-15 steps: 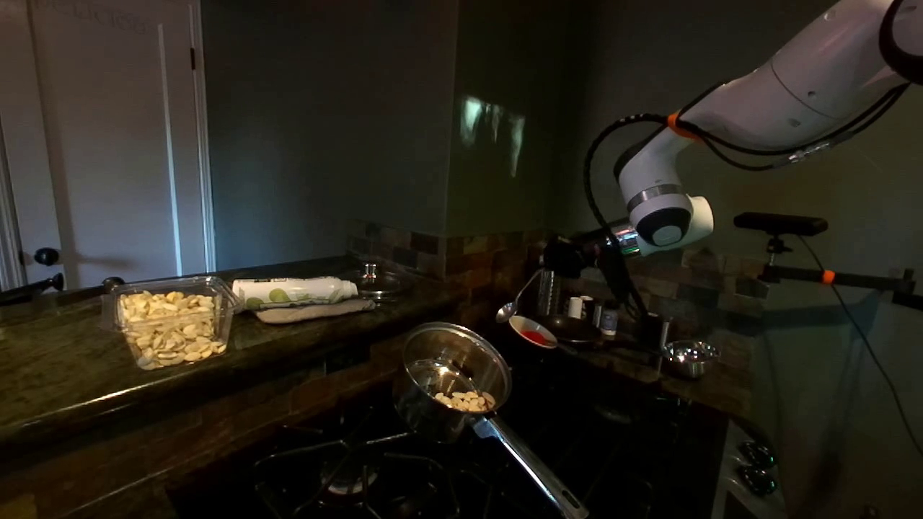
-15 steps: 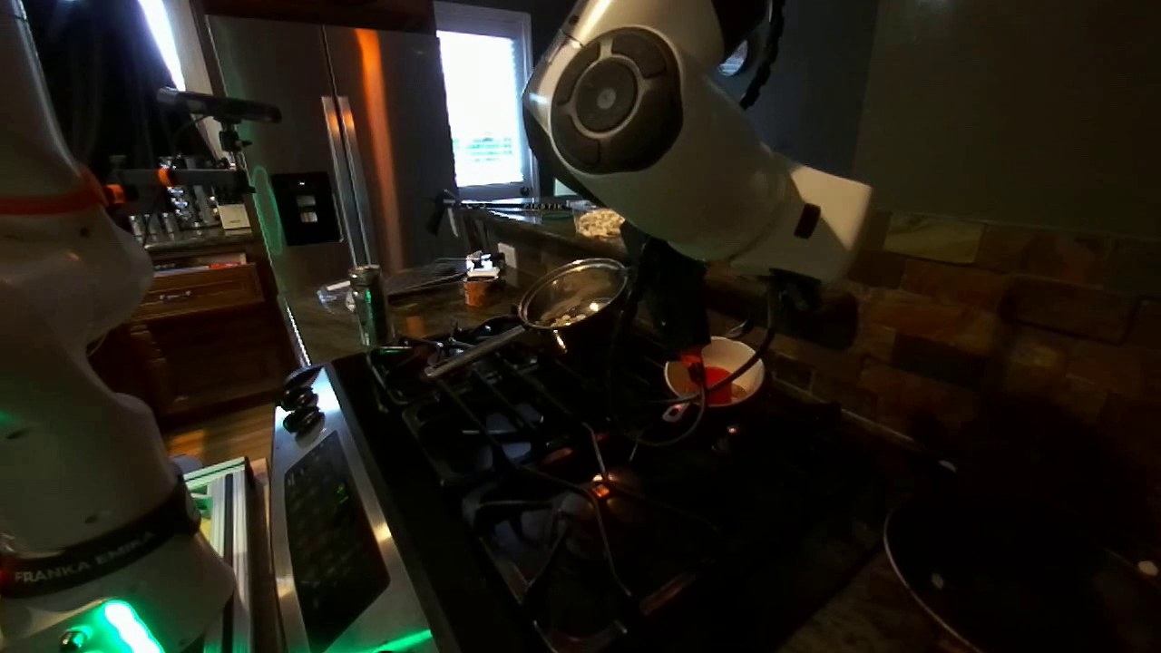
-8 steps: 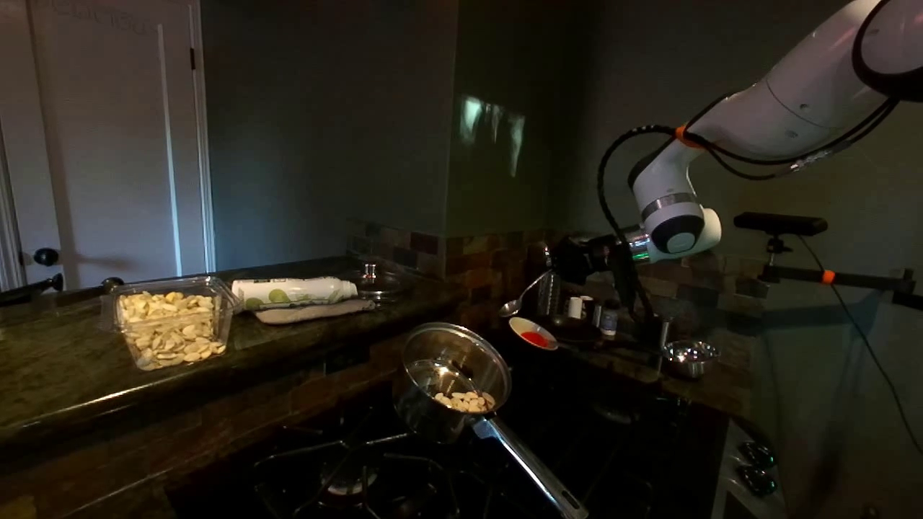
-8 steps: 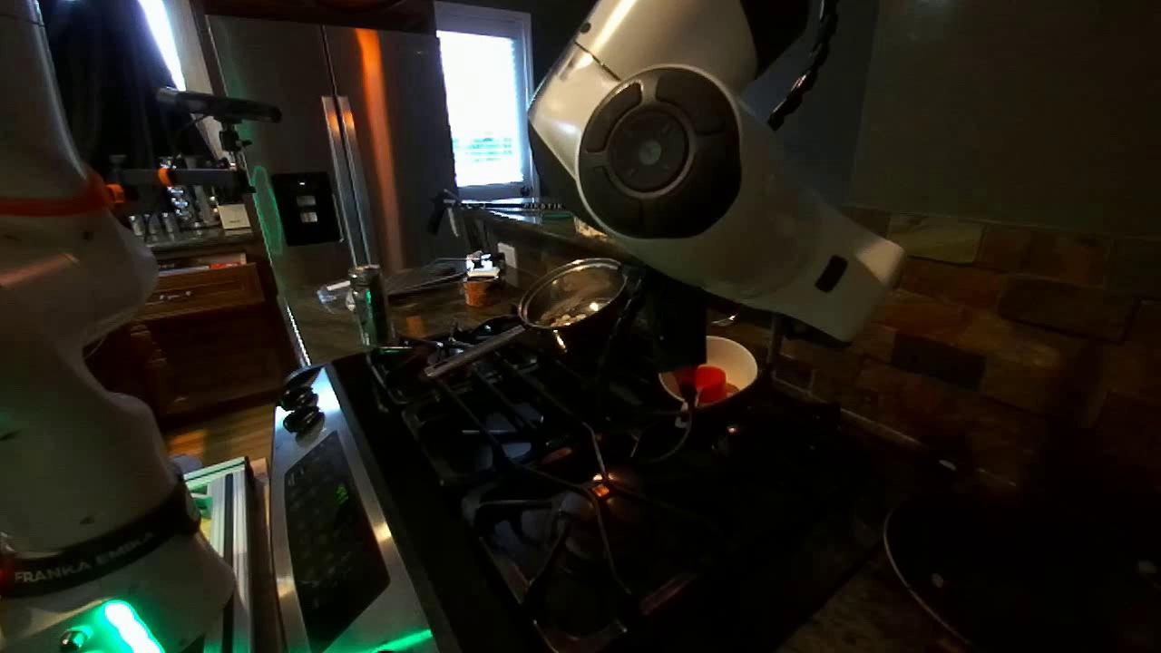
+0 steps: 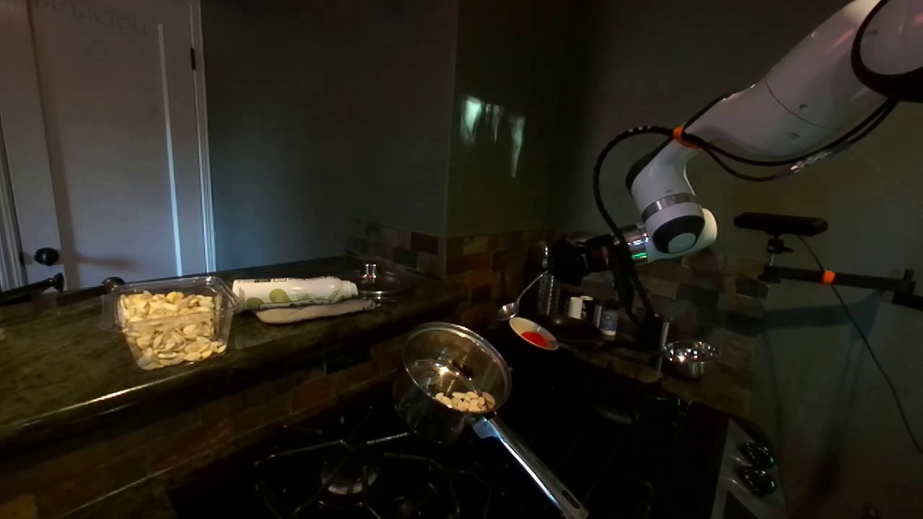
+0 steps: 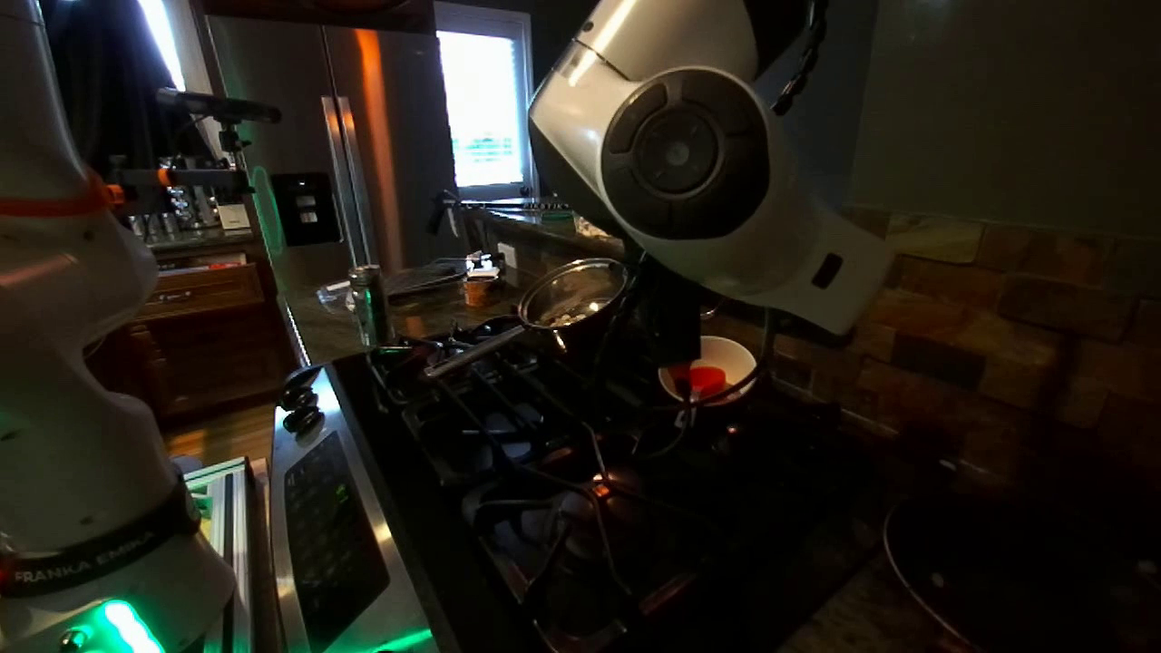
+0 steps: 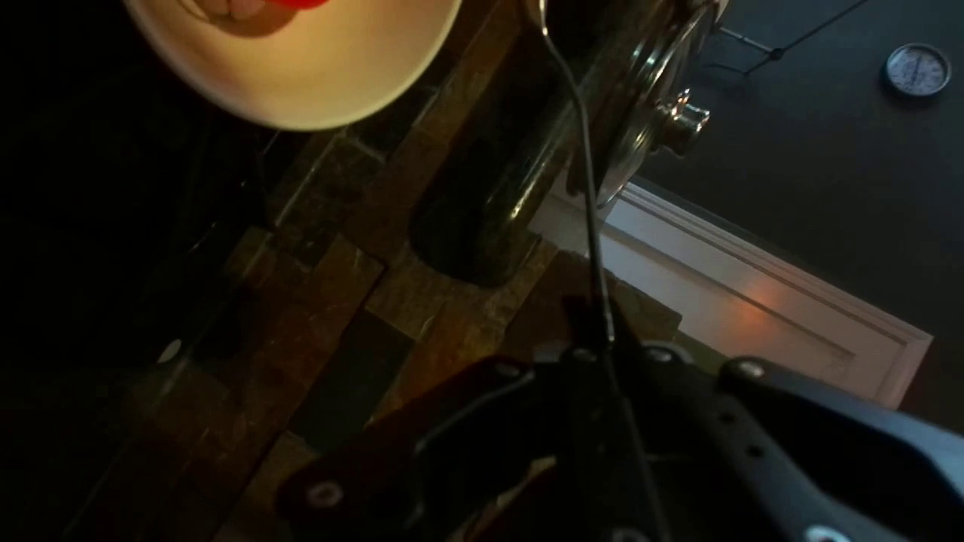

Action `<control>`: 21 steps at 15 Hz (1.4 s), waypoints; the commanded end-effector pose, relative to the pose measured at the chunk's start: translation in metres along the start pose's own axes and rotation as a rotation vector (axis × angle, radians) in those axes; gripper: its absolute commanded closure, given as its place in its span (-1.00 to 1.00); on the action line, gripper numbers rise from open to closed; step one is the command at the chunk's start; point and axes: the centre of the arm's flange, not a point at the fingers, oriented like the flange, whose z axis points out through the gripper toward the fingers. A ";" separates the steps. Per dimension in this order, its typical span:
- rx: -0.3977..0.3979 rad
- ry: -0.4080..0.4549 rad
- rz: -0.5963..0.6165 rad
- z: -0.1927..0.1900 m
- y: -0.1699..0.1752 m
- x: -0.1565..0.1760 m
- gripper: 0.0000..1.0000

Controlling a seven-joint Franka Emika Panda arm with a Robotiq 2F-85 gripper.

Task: Use the spoon to mix the objects inside of the pot

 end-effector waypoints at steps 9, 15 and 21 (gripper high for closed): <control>-0.064 -0.036 -0.016 -0.014 0.037 0.040 0.98; -0.107 -0.035 -0.153 -0.007 0.040 0.027 0.98; -0.142 -0.046 -0.222 0.018 0.031 0.001 0.98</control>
